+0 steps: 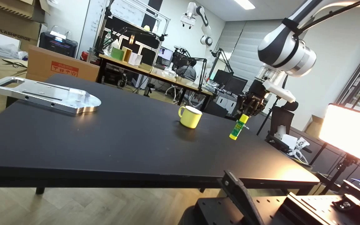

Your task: Take the stick of glue out of the mug and put it on the table

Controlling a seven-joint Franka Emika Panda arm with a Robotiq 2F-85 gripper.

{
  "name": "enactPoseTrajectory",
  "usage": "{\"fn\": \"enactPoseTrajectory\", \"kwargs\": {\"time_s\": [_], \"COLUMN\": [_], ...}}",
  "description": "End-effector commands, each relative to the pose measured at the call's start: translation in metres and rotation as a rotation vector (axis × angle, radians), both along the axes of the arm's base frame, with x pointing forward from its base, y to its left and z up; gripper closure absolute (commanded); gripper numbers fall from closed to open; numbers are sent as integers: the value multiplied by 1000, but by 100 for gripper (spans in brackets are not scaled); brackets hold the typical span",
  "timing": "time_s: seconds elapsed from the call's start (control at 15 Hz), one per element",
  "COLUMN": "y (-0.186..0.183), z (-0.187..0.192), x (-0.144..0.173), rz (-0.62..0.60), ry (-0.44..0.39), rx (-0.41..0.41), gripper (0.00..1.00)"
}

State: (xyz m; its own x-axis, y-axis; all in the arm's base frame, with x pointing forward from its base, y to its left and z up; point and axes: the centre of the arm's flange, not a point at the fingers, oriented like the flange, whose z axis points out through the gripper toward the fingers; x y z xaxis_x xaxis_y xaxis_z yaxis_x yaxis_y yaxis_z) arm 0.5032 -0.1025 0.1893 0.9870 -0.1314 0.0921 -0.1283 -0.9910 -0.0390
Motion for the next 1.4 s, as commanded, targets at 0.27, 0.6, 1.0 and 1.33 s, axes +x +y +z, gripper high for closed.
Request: {"fn": "enactPoseTrajectory", "kwargs": {"time_s": [0.27, 0.6, 1.0, 1.33], "y": [-9, -12, -11, -13], "z": [-38, -59, -71, -75], "x": [-10, -7, -2, 1], "rz": [-117, -137, -142, -138], "ry": [-89, -86, -69, -56], "rx": [34, 40, 49, 50], "gripper": [91, 91, 91, 91]}}
